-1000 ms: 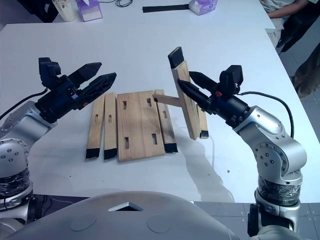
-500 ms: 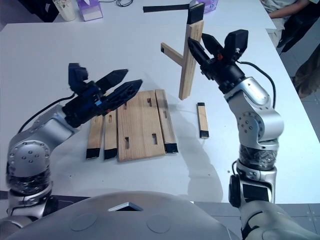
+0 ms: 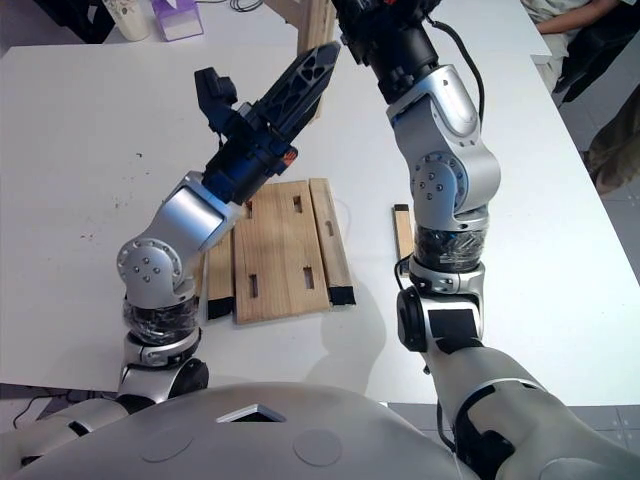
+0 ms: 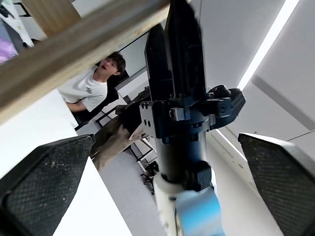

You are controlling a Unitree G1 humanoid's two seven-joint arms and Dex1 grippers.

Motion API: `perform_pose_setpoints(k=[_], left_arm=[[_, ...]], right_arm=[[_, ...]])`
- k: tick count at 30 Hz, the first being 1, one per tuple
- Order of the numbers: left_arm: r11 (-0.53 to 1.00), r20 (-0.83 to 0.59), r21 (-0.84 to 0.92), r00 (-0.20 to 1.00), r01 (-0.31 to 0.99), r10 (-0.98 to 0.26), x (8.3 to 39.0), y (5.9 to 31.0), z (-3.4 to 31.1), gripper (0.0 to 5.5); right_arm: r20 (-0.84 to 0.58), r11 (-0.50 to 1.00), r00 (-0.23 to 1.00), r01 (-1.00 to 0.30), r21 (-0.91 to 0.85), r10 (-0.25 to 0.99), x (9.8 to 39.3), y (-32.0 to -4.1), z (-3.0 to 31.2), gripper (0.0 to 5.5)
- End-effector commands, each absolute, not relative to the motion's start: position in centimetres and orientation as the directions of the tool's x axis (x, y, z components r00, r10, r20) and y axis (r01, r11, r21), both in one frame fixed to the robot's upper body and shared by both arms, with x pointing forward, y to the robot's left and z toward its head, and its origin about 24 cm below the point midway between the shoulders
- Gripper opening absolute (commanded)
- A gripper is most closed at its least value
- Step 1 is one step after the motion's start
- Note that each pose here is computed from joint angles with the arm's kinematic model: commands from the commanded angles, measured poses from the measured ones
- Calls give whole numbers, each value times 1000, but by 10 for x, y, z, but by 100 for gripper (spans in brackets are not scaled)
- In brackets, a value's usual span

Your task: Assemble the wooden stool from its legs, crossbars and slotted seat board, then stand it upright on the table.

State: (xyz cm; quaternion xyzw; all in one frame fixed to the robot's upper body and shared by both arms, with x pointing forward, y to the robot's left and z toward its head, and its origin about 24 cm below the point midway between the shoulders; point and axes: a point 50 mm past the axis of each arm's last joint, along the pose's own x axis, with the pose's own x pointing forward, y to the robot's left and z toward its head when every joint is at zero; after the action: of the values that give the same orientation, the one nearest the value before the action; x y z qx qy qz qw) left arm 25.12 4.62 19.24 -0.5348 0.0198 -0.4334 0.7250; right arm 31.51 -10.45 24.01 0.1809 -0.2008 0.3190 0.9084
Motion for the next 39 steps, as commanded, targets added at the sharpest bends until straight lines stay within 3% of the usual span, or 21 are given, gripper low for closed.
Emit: perform_pose_setpoints(k=[1, 7, 22, 30, 39], left_arm=[[-70, 500, -809, 621, 583, -604, 254, 34, 199, 540], [-134, 557, -802, 646, 583, -522, 261, 51, 206, 540], [-136, 549, -823, 713, 551, -436, 278, 63, 199, 540], [-124, 589, -798, 722, 589, -363, 286, 82, 212, 540], [-106, 603, -788, 723, 607, -337, 290, 89, 219, 540]], right_arm=[[543, 671, 657, -710, 214, 523, 307, -94, 258, 207], [555, 648, 656, -719, 251, 512, 302, -95, 262, 207], [596, 574, 656, -734, 362, 463, 292, -91, 272, 207], [538, 551, 719, -690, 470, 441, 292, -96, 254, 207], [448, 465, 740, -668, 581, 502, 279, -84, 228, 207]])
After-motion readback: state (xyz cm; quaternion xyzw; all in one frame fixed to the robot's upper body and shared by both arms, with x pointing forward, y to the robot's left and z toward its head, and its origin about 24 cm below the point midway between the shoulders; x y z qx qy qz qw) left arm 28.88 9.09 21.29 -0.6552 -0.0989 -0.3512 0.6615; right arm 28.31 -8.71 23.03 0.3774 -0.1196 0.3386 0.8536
